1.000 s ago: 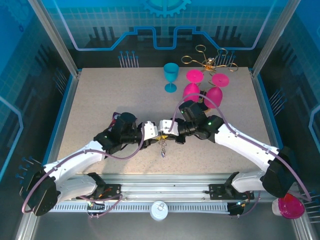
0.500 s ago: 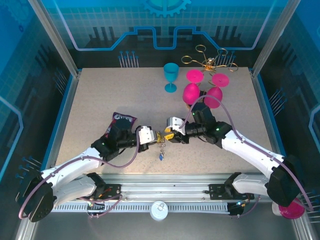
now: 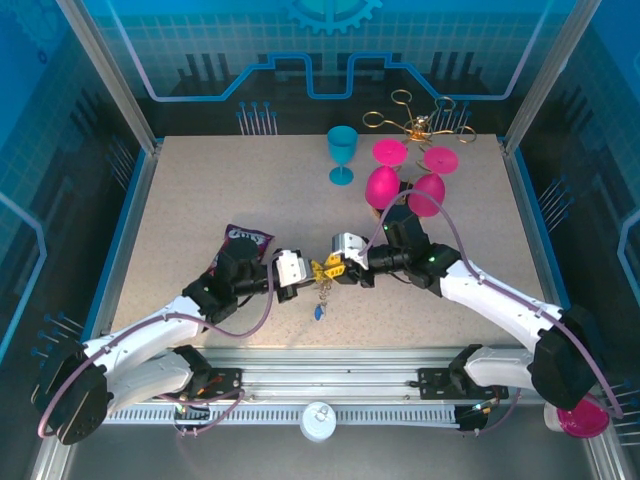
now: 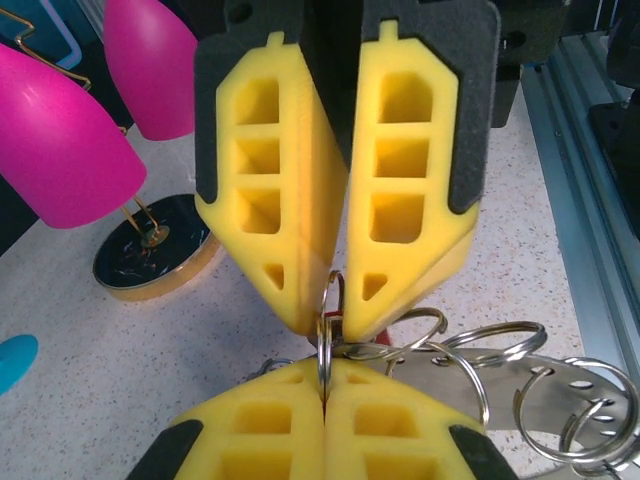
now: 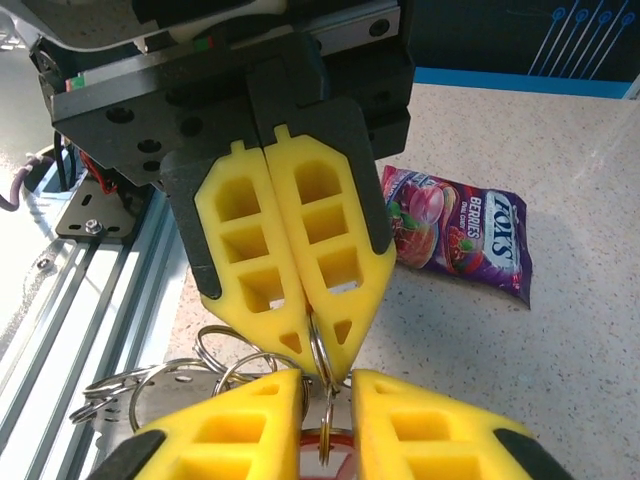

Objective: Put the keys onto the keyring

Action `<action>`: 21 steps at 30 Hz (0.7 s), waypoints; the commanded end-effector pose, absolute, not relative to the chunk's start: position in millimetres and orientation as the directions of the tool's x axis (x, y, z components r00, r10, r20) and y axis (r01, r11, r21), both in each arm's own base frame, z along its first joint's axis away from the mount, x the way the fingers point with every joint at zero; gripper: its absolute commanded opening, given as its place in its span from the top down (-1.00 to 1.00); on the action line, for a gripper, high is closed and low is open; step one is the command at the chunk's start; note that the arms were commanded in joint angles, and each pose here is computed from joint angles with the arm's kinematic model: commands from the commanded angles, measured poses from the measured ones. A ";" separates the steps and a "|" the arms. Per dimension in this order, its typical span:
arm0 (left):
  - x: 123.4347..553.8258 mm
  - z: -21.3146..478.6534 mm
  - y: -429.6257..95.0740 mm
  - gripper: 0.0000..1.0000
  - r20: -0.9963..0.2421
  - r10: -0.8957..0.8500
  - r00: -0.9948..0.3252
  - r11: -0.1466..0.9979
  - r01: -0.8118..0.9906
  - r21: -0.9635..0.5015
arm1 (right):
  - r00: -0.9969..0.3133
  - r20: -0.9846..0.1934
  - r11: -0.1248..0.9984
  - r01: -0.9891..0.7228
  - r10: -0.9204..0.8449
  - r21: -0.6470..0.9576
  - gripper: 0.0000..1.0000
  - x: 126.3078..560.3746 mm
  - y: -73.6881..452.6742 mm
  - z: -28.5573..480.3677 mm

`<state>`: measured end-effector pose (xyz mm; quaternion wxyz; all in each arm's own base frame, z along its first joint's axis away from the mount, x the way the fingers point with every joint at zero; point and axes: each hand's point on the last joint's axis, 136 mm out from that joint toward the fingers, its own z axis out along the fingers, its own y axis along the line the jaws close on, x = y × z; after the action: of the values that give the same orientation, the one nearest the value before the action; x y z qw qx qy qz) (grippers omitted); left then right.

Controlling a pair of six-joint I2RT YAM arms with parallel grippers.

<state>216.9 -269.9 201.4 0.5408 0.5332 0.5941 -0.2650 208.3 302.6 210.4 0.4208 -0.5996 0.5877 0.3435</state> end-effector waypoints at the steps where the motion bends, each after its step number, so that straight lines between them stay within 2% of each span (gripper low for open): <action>1: 208.7 220.9 -275.5 1.00 -0.941 0.266 0.209 0.258 0.925 0.278 | 0.080 -0.916 0.038 -0.994 -0.393 -0.103 0.81 211.1 304.4 214.7; 3: 209.4 221.1 -275.3 1.00 -0.942 0.266 0.205 0.263 0.925 0.276 | 0.083 -0.914 0.034 -0.994 -0.396 -0.105 1.00 210.0 304.0 215.5; 5: 213.6 220.3 -273.8 0.97 -0.941 0.279 0.192 0.284 0.919 0.272 | 0.086 -0.909 0.030 -0.994 -0.408 -0.108 1.00 208.9 302.7 215.3; 7: 219.1 219.1 -271.7 0.61 -0.939 0.297 0.174 0.312 0.912 0.267 | 0.095 -0.901 0.026 -0.993 -0.424 -0.117 1.00 207.6 302.0 215.9; 9: 223.6 216.5 -269.5 0.55 -0.931 0.328 0.159 0.327 0.906 0.270 | 0.099 -0.885 0.015 -0.993 -0.455 -0.119 1.00 204.1 301.0 210.1; 12: 226.0 211.5 -266.9 0.56 -0.917 0.375 0.135 0.328 0.906 0.268 | 0.126 -0.862 0.010 -0.989 -0.491 -0.151 1.00 205.2 302.0 214.1; 15: 225.6 208.9 -266.8 0.73 -0.910 0.397 0.122 0.317 0.912 0.261 | 0.144 -0.839 -0.004 -0.986 -0.525 -0.166 1.00 202.9 303.5 210.8; 21: 224.7 205.3 -272.9 0.78 -0.911 0.398 0.111 0.287 0.928 0.239 | 0.172 -0.851 -0.023 -0.982 -0.496 -0.186 1.00 200.5 315.8 219.5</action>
<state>223.1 -268.5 198.7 0.5165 0.5313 0.6211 -0.2551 207.5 303.8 206.3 0.3984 -0.6351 0.5953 0.2891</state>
